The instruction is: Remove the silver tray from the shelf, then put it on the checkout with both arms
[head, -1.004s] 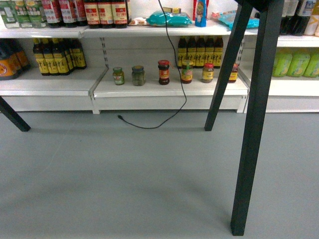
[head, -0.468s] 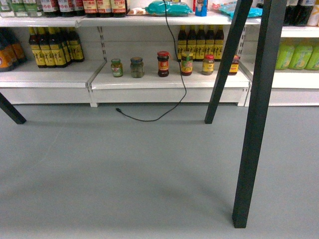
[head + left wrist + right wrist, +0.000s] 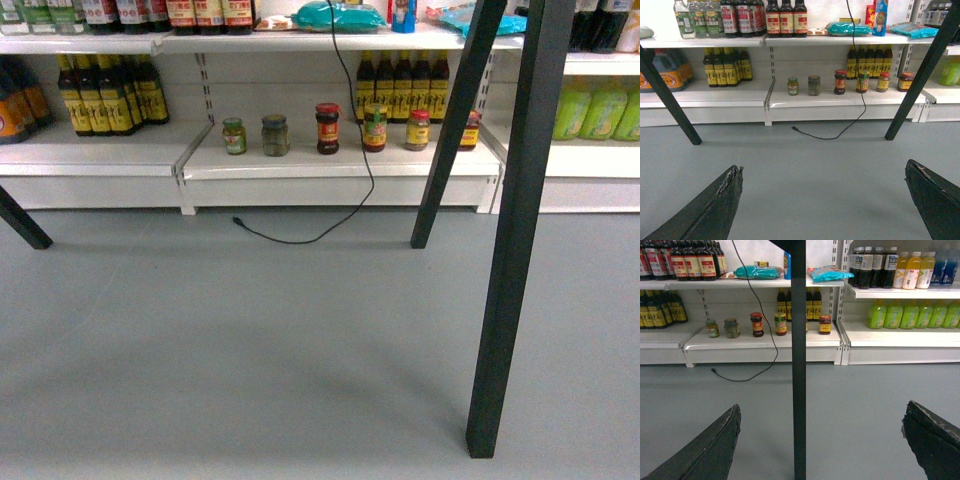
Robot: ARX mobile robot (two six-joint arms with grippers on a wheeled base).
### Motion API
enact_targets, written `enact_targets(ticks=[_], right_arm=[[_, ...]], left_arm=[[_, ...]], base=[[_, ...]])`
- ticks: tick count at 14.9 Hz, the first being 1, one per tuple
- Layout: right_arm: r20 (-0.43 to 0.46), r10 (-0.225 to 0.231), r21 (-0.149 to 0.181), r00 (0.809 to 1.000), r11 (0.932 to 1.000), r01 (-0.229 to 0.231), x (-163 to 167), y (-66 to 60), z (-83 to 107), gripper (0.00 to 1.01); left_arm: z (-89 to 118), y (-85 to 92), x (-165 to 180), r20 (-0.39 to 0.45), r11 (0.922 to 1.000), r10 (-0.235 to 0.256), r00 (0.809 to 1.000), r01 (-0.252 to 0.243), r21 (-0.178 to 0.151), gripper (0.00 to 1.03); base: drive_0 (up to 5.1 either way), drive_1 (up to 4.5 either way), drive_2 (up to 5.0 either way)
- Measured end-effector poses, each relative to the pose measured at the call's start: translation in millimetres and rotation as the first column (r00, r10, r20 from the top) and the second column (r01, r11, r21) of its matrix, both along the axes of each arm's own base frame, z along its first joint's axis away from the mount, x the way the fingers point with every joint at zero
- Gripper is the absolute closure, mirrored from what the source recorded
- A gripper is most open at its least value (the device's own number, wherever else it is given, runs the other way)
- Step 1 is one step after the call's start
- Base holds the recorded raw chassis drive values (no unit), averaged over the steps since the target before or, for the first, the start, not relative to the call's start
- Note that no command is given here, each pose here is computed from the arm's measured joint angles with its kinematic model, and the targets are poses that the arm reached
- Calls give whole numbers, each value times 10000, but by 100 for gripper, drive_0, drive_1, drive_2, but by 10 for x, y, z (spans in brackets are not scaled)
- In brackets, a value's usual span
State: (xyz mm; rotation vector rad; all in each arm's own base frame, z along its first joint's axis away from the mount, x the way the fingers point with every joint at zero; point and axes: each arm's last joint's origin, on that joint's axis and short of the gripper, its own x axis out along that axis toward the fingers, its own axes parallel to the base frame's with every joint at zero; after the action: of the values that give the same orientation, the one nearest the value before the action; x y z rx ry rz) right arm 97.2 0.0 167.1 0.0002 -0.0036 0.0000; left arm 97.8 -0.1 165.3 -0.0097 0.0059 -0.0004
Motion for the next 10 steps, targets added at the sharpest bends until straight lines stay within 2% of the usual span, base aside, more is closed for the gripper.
enact_targets(ticks=[10], right_arm=[[0,0,0,10000,10000,0,0,0,0,3]], left_arm=[[0,0,0,0,10000,0,10000,0,0,5]], base=[[0,0,0]])
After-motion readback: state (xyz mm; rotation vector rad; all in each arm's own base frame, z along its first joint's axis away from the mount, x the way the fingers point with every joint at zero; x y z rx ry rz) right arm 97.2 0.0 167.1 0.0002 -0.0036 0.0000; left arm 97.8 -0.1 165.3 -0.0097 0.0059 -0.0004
